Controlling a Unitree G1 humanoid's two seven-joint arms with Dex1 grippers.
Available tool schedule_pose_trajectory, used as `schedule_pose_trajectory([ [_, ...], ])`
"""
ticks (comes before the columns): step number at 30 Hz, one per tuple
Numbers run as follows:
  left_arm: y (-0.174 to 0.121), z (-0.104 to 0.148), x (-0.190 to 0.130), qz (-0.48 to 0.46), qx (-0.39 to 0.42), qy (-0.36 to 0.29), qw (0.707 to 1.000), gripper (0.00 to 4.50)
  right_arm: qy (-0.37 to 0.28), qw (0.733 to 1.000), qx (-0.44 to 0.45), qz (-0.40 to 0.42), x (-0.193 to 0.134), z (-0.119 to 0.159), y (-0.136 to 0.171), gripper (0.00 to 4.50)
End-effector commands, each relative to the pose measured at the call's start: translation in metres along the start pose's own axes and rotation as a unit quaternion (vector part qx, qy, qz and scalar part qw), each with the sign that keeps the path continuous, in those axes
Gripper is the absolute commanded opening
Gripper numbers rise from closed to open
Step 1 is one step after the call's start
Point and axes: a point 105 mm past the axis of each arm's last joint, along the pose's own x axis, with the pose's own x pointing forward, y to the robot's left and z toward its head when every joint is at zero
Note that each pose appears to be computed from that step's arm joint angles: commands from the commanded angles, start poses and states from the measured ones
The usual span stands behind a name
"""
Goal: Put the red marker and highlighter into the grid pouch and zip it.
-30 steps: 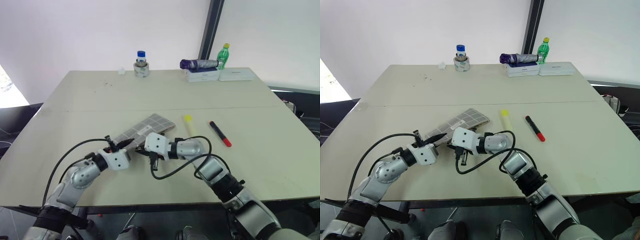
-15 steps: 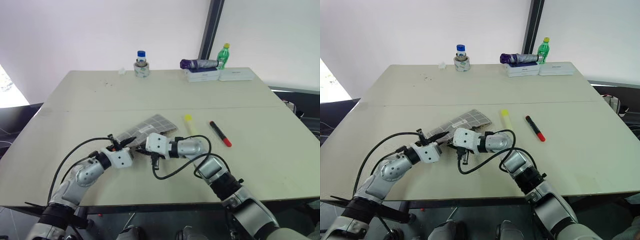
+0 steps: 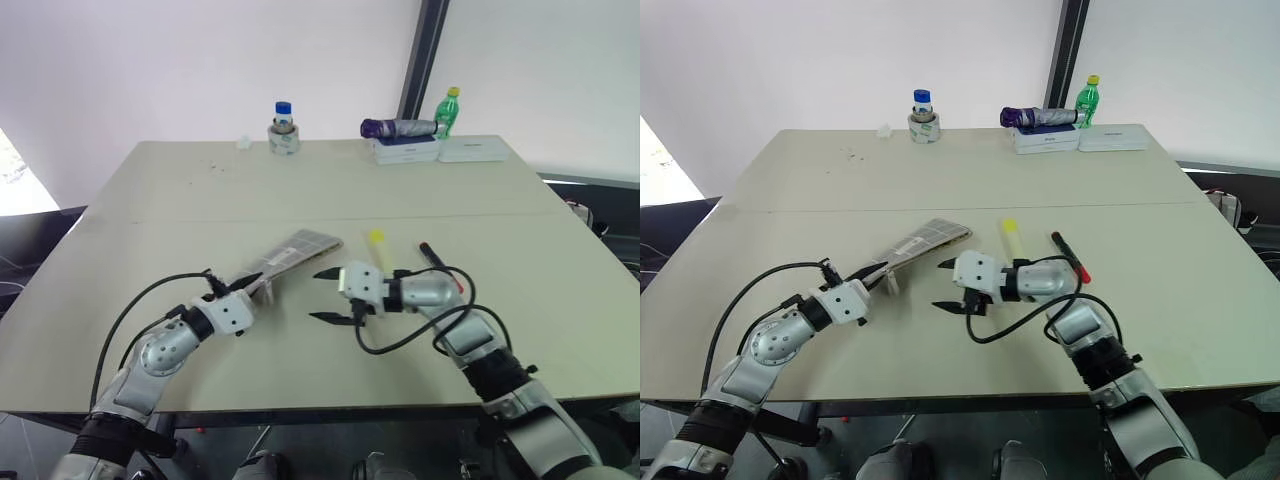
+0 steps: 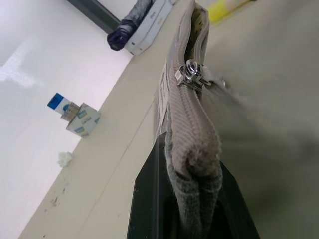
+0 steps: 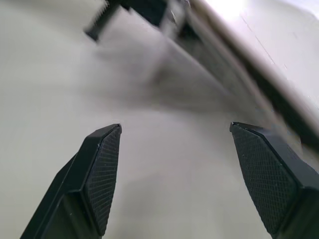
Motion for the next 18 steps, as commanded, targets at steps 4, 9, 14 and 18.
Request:
schedule_pose_trajectory([
  [4, 0.015, 0.012, -0.008, 0.008, 0.002, -0.031, 0.999, 0.0, 0.002, 0.983, 0.058, -0.172, -0.045, -0.012, -0.056, 3.59],
  [9, 0.013, 0.012, -0.009, 0.003, 0.005, -0.03, 1.0, 0.0, 0.025, 0.948, 0.144, -0.283, -0.077, -0.039, -0.079, 3.59],
  [14, 0.012, 0.011, -0.012, 0.005, 0.006, -0.027, 1.0, 0.0, -0.073, 0.925, 0.18, -0.328, -0.087, -0.022, -0.052, 3.59],
  [18, 0.013, 0.009, -0.014, 0.006, 0.008, -0.024, 1.0, 0.0, -0.044, 0.908, 0.197, -0.367, -0.098, -0.038, -0.02, 3.59],
])
